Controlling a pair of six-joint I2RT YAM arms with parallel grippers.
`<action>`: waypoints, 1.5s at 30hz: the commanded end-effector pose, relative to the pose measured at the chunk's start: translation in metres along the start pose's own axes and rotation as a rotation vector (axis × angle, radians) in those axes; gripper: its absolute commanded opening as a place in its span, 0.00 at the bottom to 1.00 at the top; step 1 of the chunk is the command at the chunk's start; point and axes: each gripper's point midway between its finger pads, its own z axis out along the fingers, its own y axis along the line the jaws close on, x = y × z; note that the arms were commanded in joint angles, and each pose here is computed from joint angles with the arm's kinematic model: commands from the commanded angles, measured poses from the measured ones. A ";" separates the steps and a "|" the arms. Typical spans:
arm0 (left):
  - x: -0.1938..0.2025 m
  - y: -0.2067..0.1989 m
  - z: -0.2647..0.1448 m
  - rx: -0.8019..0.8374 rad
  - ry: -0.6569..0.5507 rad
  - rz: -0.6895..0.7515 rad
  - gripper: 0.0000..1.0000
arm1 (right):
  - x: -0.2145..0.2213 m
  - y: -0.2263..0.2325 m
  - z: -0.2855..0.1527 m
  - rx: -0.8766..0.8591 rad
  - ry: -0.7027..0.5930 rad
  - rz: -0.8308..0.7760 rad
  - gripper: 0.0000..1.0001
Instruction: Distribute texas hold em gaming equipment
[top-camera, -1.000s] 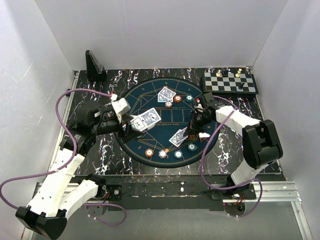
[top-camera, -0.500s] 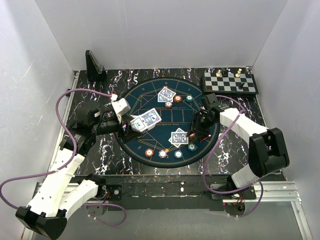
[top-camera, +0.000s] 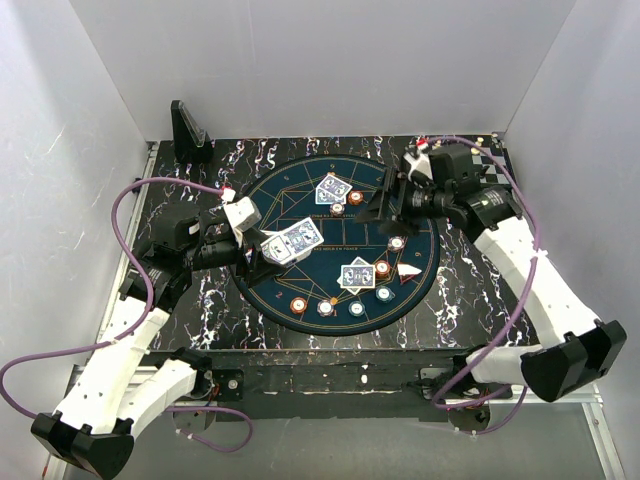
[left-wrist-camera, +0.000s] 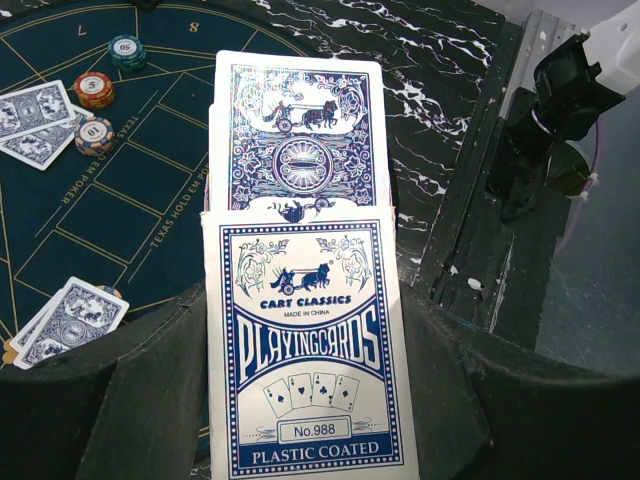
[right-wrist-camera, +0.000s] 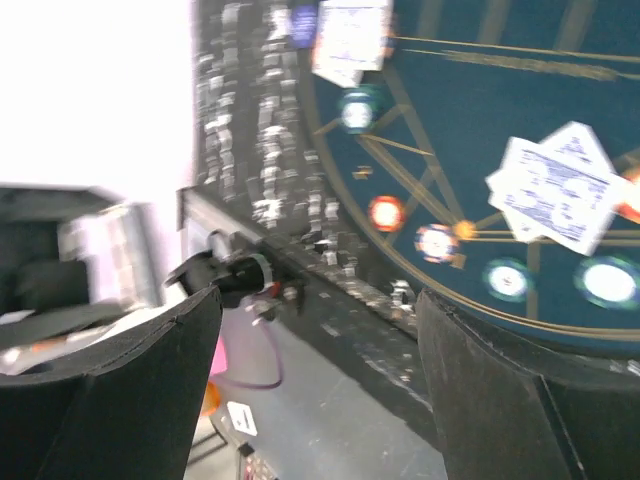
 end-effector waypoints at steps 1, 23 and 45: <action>-0.012 -0.005 -0.004 0.021 -0.037 0.037 0.00 | 0.006 0.093 -0.020 -0.253 0.047 -0.117 0.86; -0.015 -0.005 -0.005 0.015 -0.036 0.054 0.00 | 0.059 0.137 0.050 -0.348 0.295 -0.128 0.77; -0.023 -0.008 -0.008 0.016 -0.052 0.056 0.00 | 0.051 0.115 0.031 -0.301 0.240 -0.093 0.41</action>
